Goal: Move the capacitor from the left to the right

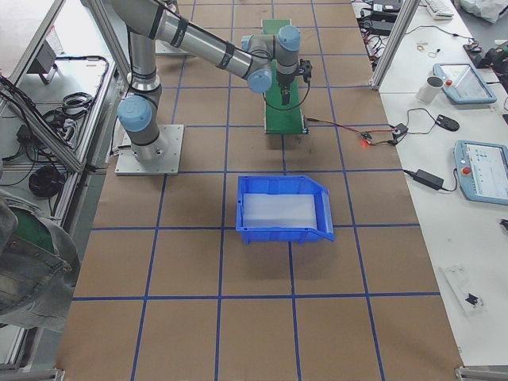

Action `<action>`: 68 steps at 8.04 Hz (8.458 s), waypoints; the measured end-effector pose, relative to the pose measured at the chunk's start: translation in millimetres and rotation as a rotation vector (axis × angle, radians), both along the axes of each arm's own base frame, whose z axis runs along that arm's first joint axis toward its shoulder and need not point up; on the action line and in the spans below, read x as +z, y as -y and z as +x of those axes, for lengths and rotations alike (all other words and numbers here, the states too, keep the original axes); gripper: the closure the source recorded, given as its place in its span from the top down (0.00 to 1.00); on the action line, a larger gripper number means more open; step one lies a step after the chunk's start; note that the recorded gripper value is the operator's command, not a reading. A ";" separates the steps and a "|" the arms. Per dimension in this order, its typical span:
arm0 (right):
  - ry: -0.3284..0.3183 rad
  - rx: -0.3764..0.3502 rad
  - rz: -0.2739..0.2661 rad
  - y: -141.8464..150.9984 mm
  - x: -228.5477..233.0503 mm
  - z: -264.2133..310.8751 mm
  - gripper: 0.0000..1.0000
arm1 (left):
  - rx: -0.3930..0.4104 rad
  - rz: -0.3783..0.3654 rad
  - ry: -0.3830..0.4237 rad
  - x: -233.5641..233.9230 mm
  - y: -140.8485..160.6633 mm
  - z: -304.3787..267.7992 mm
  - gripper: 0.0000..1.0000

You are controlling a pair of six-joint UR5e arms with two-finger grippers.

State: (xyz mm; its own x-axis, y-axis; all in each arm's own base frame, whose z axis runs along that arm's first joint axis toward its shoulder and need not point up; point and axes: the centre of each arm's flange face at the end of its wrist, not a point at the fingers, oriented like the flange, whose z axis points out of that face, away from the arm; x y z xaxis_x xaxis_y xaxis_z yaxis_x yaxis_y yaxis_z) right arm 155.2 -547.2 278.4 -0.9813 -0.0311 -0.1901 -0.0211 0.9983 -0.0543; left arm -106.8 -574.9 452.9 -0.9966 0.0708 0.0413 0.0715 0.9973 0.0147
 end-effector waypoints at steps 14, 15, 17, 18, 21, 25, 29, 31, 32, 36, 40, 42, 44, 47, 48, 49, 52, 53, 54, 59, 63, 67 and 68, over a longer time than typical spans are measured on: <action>-0.003 0.008 0.031 4.7 -28.6 -0.5 0.30 | 0.002 -0.011 0.004 6.3 -3.4 1.9 1.00; -0.005 0.008 0.040 5.5 -33.0 -1.4 0.16 | 0.002 -0.011 0.004 6.4 -3.4 1.9 1.00; -0.010 0.010 0.048 5.4 -34.2 -3.0 0.00 | 0.001 -0.011 0.004 6.4 -3.4 1.9 1.00; -0.012 0.009 0.049 5.8 -29.7 -3.9 0.00 | 0.000 -0.011 0.004 6.4 -3.4 1.9 1.00; -0.018 0.000 0.114 8.8 3.9 -8.8 0.00 | -0.001 -0.011 0.004 6.5 -3.8 1.9 1.00; -0.152 -0.037 0.120 6.9 79.5 -109.4 0.00 | 0.000 -0.013 0.004 7.1 -3.7 2.3 1.00; -0.214 -0.002 0.129 -1.7 112.0 -272.3 0.00 | 0.004 -0.014 0.004 7.4 -3.3 4.4 1.00; -0.232 -0.025 0.139 -12.8 105.3 -339.3 0.00 | 0.004 -0.014 0.004 7.4 -3.3 4.5 1.00; -0.258 -0.035 0.152 -16.2 96.0 -368.5 0.00 | 0.004 -0.015 0.004 7.8 -3.5 4.5 1.00; -0.286 -0.079 0.219 -21.3 39.4 -444.3 0.00 | 0.004 -0.016 0.004 8.2 -3.7 4.5 1.00; -0.289 -0.087 0.221 -13.2 -0.5 -465.5 0.00 | 0.004 -0.016 0.004 8.3 -3.7 4.5 1.00; -0.294 -0.091 0.205 -10.1 -12.7 -467.9 0.00 | 0.003 -0.016 0.004 8.2 -3.7 4.5 1.00; -0.295 -0.093 0.197 -9.3 -23.9 -468.1 0.00 | 0.003 -0.016 0.004 8.3 -3.7 4.5 1.00; -0.307 -0.102 0.161 -8.4 -37.9 -467.1 0.50 | 0.003 -0.016 0.004 8.3 -3.7 4.5 1.00; -0.292 -0.105 0.116 -4.5 -37.3 -465.3 0.68 | 0.003 -0.016 0.004 8.3 -3.7 4.5 1.00; -0.269 -0.101 0.061 0.8 -35.5 -463.0 0.78 | 0.003 -0.016 0.004 8.3 -3.7 4.5 1.00; -0.224 -0.065 -0.049 10.3 -26.0 -457.8 1.00 | 0.003 -0.016 0.004 8.3 -3.7 4.5 1.00; -0.230 -0.064 -0.067 11.1 -15.4 -458.0 1.00 | 0.003 -0.016 0.004 8.2 -3.7 4.5 1.00; -0.248 -0.065 -0.094 10.1 5.2 -456.7 1.00 | 0.003 -0.016 0.004 8.2 -3.7 4.5 1.00; -0.275 -0.048 -0.130 -8.2 110.7 -420.4 1.00 | 0.002 -0.016 0.004 8.2 -3.7 4.5 1.00; -0.250 -0.044 -0.122 6.5 167.7 -301.7 1.00 | 0.000 -0.016 0.004 8.3 -3.7 4.5 1.00; -0.204 -0.039 -0.101 10.1 183.7 -173.7 1.00 | 0.000 -0.016 0.004 8.3 -3.7 4.5 1.00; -0.195 -0.047 -0.097 9.5 183.9 -145.6 1.00 | 0.000 -0.016 0.004 8.3 -3.7 4.5 1.00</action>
State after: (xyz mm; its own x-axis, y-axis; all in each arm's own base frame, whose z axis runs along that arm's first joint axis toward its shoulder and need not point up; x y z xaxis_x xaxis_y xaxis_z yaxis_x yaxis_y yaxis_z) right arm 9.6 -556.7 462.2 -1.0000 0.0072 0.0047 0.0064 0.9888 -0.1491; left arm -102.3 -571.2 461.2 -0.9968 0.0714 0.0363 0.0714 0.9974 -0.0007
